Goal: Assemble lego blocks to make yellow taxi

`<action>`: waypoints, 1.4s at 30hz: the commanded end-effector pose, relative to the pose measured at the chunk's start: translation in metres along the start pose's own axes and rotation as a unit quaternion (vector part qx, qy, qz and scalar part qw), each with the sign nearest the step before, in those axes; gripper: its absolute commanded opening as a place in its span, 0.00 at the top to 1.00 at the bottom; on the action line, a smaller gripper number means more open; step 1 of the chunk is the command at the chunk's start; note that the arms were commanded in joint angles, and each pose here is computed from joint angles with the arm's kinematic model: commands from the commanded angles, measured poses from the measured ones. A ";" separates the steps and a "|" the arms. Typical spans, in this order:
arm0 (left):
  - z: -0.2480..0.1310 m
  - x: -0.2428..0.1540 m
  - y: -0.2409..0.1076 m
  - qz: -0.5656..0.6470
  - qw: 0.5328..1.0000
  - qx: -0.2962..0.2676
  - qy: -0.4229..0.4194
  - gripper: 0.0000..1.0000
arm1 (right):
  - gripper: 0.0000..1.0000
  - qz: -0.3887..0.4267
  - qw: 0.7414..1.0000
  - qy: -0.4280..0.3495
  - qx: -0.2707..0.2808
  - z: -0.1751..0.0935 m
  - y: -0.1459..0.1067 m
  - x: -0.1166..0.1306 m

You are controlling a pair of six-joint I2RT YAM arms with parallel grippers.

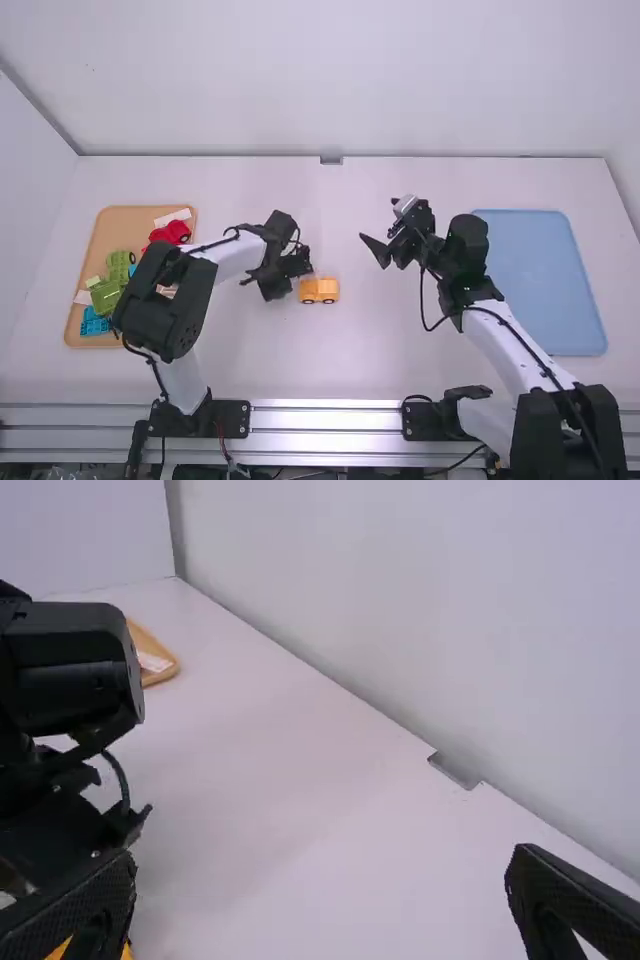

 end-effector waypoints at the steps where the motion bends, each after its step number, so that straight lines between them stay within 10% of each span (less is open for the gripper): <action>1: 0.000 0.003 0.006 -0.166 0.986 -0.016 -0.001 0.80 | 0.01 -0.001 1.000 0.002 -0.007 0.000 0.001 0.000; 5: 0.000 0.005 0.005 -0.402 0.915 -0.013 0.007 0.98 | 0.01 -0.008 1.000 -0.005 -0.016 -0.001 0.004 -0.004; 16: -0.001 0.004 -0.016 -0.906 0.417 0.002 0.069 0.98 | 0.01 -0.007 1.000 -0.003 -0.014 0.000 0.004 -0.003; 22: 0.000 0.001 -0.010 -0.971 0.237 0.006 0.032 0.84 | 0.01 -0.002 1.000 -0.002 -0.011 0.000 0.002 -0.002; 27: 0.000 0.004 -0.007 -0.977 0.212 -0.001 0.022 0.76 | 0.01 0.001 1.000 0.000 -0.007 0.000 0.001 -0.001; 28: 0.000 0.005 -0.006 -0.977 0.212 -0.005 0.018 0.63 | 0.02 0.001 1.000 -0.001 -0.007 0.000 0.001 -0.002; 30: 0.000 0.006 -0.003 -0.977 0.214 -0.010 0.014 0.01 | 0.01 0.001 1.000 -0.001 -0.007 0.000 0.001 -0.002; 36: -0.011 0.009 0.002 -0.975 0.222 -0.016 -0.006 0.01 | 0.02 -0.002 1.000 0.000 -0.008 0.000 0.001 -0.001; 42: -0.080 0.023 0.007 -0.941 0.333 -0.051 -0.021 0.01 | 0.01 -0.002 1.000 -0.003 -0.008 -0.001 0.001 -0.003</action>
Point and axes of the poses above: each hand's point on the last joint's axis, 136 mm out from that joint toward the fingers, its own z axis out along the fingers, its own x axis along the line the jaws close on, y = z × x, the point moved 7 cm from there along -z, back along the fingers, and after that the axes turned 3 degrees about -z, right-handed, at the moved point
